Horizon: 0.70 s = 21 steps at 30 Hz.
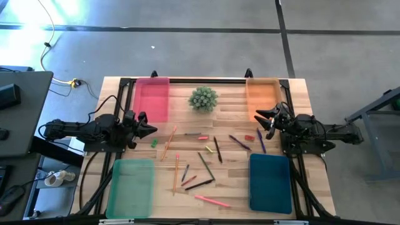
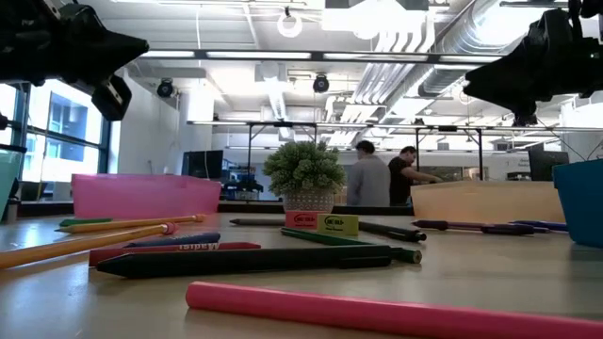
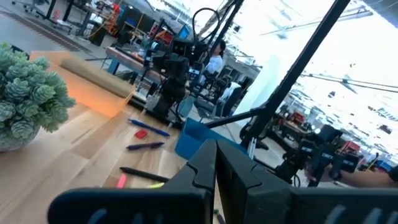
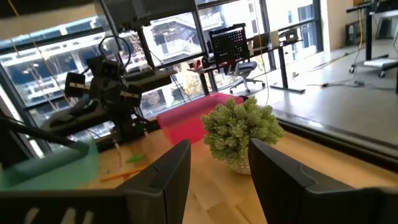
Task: Sort crayons/erasers/pens/pencils in bins
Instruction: Put the blue pen into the orange bin
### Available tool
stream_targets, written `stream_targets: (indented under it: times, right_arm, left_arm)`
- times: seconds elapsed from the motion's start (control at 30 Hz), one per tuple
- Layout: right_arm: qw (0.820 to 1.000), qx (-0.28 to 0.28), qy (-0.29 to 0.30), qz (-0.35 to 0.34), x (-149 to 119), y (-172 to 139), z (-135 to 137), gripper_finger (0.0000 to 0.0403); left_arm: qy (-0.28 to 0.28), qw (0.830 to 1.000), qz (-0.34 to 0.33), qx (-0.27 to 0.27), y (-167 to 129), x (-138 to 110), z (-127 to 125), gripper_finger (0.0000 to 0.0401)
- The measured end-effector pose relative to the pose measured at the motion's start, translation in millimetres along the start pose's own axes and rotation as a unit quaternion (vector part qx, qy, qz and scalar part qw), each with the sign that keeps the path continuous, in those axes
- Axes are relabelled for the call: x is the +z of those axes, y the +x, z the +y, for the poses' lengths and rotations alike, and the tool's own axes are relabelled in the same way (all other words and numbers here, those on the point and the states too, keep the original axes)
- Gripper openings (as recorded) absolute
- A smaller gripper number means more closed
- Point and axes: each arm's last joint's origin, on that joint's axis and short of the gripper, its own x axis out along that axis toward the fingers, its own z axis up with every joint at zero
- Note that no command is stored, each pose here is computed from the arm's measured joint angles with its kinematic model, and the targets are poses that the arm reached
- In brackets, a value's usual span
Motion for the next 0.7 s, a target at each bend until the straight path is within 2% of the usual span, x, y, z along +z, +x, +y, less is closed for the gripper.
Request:
stream_targets:
  times: [0.13,0.27,0.5,0.7]
  right_arm:
    - [0.998,-0.006,0.067,-0.013,2,0,0,0.0154]
    - [0.991,-0.036,0.122,-0.042,6,0,-1,0.0154]
    - [0.982,-0.023,0.152,-0.109,20,-2,1,0.0154]
    - [0.980,-0.020,0.159,-0.117,47,-10,4,0.0154]
  left_arm:
    - [-0.044,0.999,-0.014,0.004,0,2,0,0.0001]
    - [-0.054,0.998,-0.021,0.017,0,2,0,0.0001]
    - [-0.039,0.999,-0.022,0.020,0,2,1,0.0000]
    - [-0.040,0.999,-0.026,0.027,0,2,1,0.0000]
